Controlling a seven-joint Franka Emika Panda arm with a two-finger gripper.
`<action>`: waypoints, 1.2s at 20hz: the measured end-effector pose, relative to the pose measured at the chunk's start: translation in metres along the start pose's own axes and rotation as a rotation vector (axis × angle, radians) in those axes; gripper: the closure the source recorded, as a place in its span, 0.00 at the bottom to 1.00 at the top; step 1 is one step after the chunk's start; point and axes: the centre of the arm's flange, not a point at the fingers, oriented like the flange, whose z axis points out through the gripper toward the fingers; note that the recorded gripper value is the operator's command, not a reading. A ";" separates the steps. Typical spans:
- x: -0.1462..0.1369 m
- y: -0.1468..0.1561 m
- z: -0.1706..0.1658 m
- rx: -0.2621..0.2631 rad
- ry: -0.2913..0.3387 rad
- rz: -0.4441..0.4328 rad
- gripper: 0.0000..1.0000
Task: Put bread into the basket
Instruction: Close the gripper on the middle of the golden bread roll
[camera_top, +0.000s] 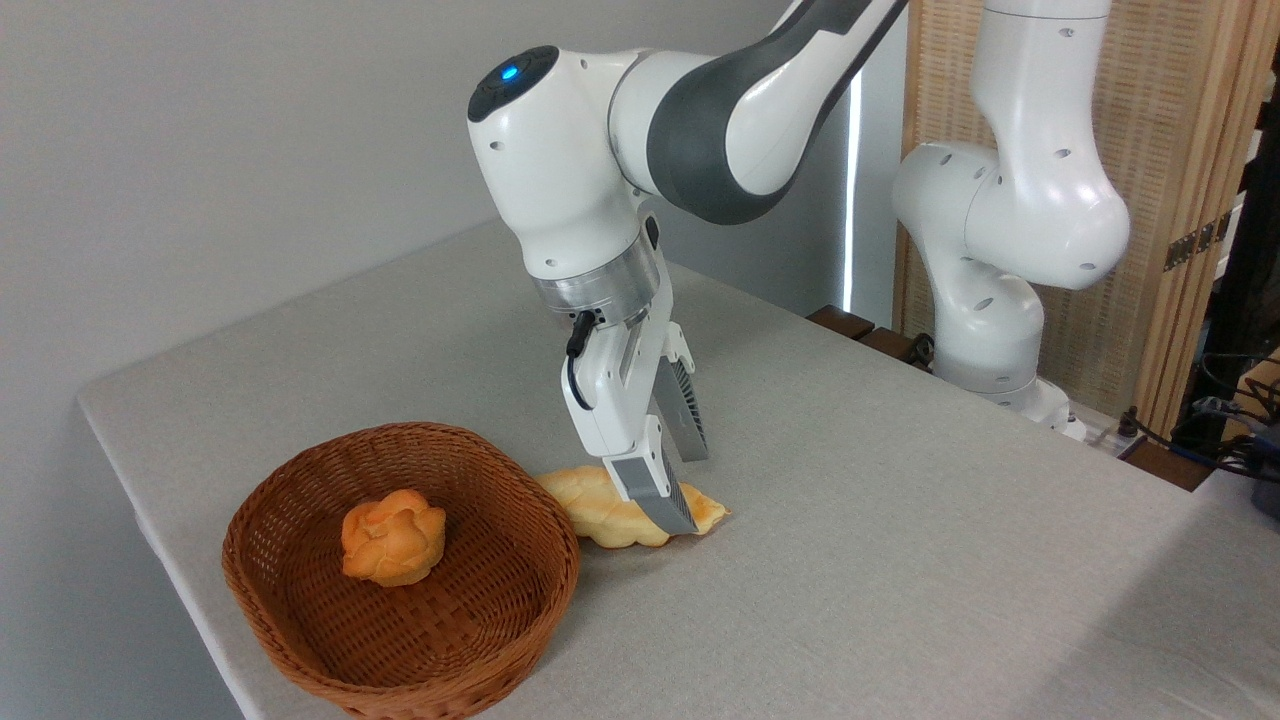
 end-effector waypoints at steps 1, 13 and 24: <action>0.001 0.000 0.001 -0.002 -0.011 0.007 0.00; 0.007 -0.006 0.008 0.040 -0.018 0.023 0.00; 0.016 -0.012 0.013 0.088 0.026 0.018 0.00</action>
